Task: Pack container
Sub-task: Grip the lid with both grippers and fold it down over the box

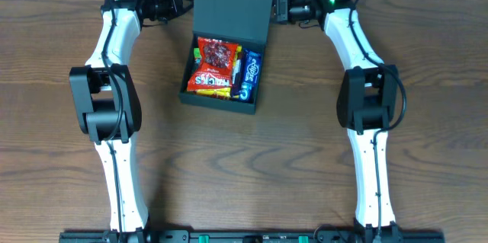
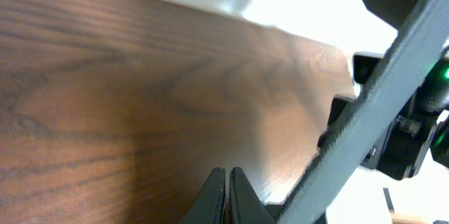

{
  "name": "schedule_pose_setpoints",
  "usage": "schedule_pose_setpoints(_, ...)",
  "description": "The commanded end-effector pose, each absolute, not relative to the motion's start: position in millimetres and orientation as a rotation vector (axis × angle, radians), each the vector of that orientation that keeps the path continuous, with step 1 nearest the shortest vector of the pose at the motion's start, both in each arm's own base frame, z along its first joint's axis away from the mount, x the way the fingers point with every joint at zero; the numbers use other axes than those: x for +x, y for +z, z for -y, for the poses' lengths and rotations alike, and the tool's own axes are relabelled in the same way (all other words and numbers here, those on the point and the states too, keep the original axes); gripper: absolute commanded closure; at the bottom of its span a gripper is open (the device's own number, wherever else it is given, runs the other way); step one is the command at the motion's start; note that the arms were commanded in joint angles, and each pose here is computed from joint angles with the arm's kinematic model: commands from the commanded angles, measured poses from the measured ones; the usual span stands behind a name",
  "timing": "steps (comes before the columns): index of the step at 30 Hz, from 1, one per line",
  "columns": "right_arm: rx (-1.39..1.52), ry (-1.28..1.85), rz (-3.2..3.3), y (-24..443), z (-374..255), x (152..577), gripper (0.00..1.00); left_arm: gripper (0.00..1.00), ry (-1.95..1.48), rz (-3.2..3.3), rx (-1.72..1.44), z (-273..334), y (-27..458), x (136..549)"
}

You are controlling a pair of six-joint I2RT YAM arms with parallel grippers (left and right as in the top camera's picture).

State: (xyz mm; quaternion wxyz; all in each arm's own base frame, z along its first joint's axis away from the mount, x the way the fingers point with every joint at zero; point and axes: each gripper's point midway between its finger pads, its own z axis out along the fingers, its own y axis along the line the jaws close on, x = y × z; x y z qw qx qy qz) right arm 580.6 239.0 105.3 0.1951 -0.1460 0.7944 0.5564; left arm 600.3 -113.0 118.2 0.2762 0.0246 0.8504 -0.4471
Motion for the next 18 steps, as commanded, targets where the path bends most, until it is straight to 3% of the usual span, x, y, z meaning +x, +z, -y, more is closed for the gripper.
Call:
schedule_pose_setpoints(1, -0.559, 1.521, -2.084, 169, -238, 576, 0.99, 0.94, -1.192, -2.210, 0.275, 127, 153, 588)
schedule_pose_setpoints(8, -0.686, 1.415, -2.123, 182, -242, 548, 0.99, 0.94, -1.124, -2.210, 0.424, 127, 173, 565)
schedule_pose_setpoints(18, -1.056, 0.938, -2.382, 165, -243, 478, 0.99, 0.94, -0.938, -2.263, 0.558, 114, 192, 538)
